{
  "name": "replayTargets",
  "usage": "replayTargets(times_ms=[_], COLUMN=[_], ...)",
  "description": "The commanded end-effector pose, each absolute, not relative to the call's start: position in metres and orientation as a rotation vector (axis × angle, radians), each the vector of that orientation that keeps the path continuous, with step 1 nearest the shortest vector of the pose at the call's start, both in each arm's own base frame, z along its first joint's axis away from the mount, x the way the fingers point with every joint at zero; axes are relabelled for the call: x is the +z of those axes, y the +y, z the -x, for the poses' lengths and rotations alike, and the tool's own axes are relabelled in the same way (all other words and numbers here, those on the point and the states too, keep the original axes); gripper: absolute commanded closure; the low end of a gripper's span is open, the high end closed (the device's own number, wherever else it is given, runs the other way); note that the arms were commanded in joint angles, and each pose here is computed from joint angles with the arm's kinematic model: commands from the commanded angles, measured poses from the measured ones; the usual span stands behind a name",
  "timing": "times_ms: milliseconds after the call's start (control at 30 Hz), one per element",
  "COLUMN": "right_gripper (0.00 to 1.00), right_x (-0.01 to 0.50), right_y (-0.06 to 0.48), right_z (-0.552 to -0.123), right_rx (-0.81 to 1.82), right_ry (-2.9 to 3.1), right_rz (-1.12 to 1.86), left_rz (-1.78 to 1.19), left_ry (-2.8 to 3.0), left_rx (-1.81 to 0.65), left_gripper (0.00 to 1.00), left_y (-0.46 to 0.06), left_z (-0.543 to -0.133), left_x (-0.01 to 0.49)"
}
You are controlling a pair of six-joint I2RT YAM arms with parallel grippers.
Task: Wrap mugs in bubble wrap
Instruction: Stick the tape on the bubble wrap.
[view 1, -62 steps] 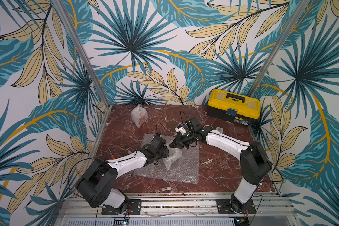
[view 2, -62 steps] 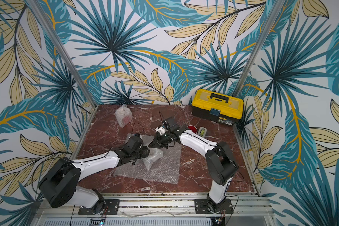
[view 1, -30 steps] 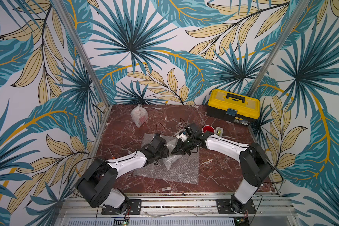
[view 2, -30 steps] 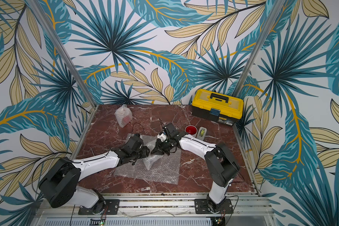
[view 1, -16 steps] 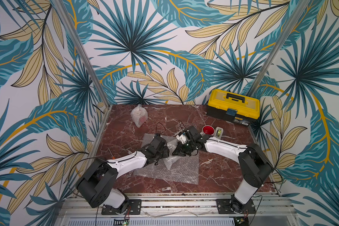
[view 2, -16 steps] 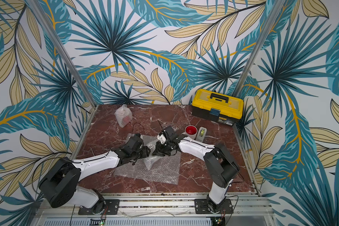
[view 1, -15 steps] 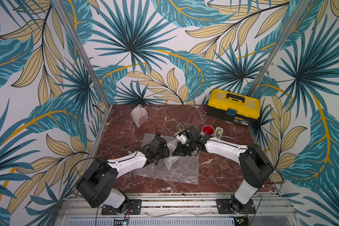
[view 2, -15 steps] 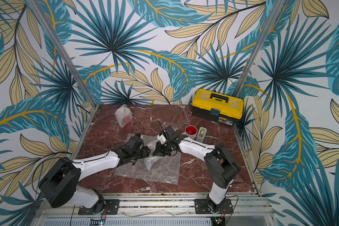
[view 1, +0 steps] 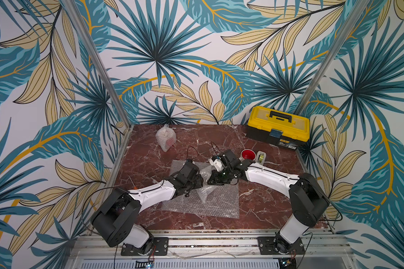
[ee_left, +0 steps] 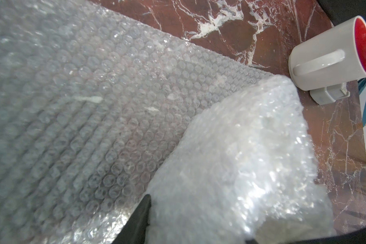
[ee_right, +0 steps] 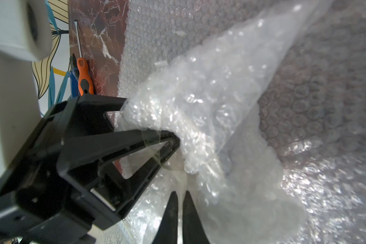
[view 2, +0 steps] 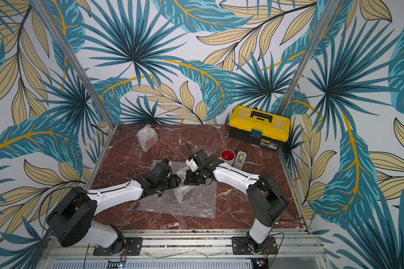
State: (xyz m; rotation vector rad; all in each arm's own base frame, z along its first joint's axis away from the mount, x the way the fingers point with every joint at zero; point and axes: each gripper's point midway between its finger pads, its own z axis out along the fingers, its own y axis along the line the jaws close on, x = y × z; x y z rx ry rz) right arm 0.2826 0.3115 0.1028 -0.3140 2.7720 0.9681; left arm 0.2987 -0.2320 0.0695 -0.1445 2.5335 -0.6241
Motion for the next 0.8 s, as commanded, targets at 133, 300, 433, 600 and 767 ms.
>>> replayTargets(times_ms=[133, 300, 433, 600, 767], right_gripper=[0.81, 0.76, 0.66, 0.38, 0.30], right_x=[0.130, 0.132, 0.133, 0.134, 0.120], right_y=[0.301, 0.297, 0.286, 0.265, 0.273], right_z=[-0.297, -0.294, -0.288, -0.289, -0.284], right_rx=[0.894, 0.877, 0.840, 0.765, 0.802], right_ry=[2.724, 2.732, 2.737, 2.705, 2.747], right_rz=[0.239, 0.228, 0.186, 0.005, -0.046], left_rz=[0.133, 0.132, 0.130, 0.126, 0.121], left_ry=[2.587, 2.588, 2.588, 2.586, 2.585], left_rx=[-0.567, -0.569, -0.569, -0.573, -0.575], left_gripper=[0.52, 0.52, 0.52, 0.52, 0.52], left_y=[-0.225, -0.226, -0.226, -0.228, -0.229], left_z=[-0.292, -0.292, -0.293, -0.294, -0.295], left_x=[0.055, 0.055, 0.055, 0.057, 0.057])
